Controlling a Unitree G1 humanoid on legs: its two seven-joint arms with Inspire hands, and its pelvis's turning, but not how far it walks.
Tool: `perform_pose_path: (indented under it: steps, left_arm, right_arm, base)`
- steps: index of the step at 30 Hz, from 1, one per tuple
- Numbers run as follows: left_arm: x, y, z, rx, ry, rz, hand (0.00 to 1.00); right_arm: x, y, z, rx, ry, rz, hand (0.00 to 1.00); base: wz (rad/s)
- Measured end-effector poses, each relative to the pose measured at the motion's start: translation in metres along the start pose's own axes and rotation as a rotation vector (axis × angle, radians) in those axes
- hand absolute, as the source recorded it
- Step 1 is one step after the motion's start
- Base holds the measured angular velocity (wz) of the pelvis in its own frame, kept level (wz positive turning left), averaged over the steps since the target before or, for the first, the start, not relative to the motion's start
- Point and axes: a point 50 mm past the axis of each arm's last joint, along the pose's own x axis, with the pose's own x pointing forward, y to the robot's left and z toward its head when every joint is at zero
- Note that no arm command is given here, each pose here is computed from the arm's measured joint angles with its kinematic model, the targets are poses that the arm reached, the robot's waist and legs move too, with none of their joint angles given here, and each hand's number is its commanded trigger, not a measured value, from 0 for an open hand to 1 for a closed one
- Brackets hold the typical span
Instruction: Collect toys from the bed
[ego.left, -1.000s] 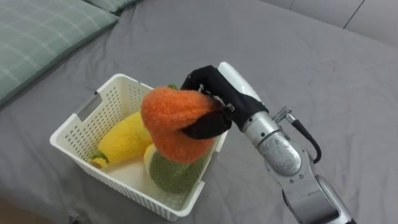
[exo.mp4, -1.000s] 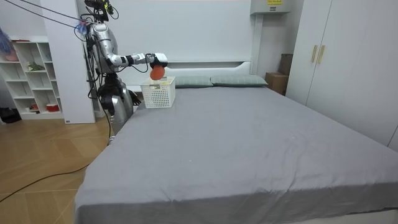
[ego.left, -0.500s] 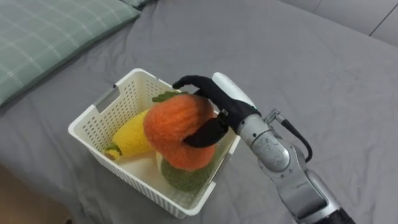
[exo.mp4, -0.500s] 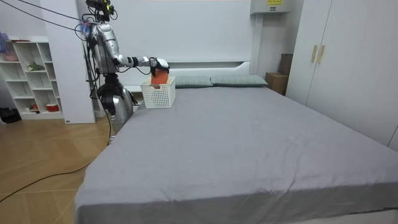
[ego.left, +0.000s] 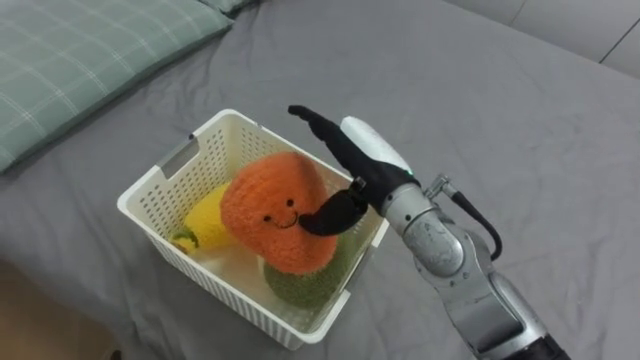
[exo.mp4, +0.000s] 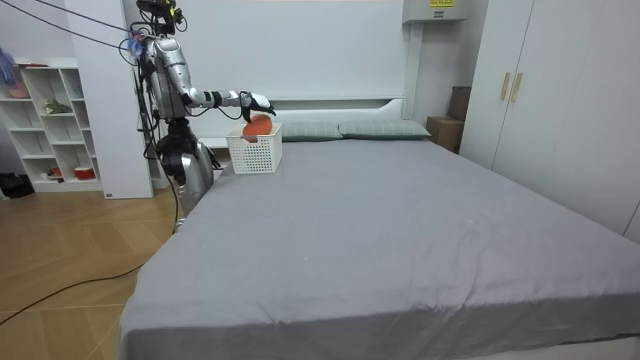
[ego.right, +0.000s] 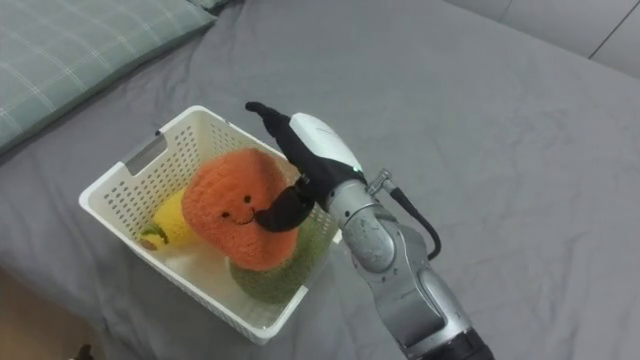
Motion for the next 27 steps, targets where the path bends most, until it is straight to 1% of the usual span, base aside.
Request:
perform_pose_path:
  steps: [10,14,17,19,22,27]
  left_arm:
    - [0.0,0.0,0.001,-0.001,-0.002,0.004,0.0]
    - [0.0,-0.001,0.001,-0.001,-0.002,0.001,0.0]
    - [-0.001,-0.001,-0.005,0.004,0.014,0.01,0.0]
    - [-0.002,-0.001,-0.008,0.006,0.023,0.015,0.0]
    - [-0.002,-0.002,-0.009,0.006,0.024,0.014,0.0]
    - [-0.004,-0.005,-0.012,0.005,0.032,0.005,0.0]
  right_arm:
    - [-0.001,0.0,-0.003,0.003,0.003,-0.023,0.0]
    - [-0.004,0.001,-0.007,0.061,0.014,-0.023,0.0]
    - [-0.008,0.005,-0.012,0.141,0.024,-0.016,0.0]
    - [-0.011,0.005,-0.015,0.163,0.032,-0.024,0.0]
    - [-0.014,-0.004,-0.02,0.173,0.046,-0.069,0.0]
    - [-0.029,-0.017,-0.036,0.223,0.085,-0.207,0.0]
  base:
    - [0.0]
    - [-0.09]
    - [-0.08]
    - [-0.03]
    - [-0.13]
    - [-0.09]
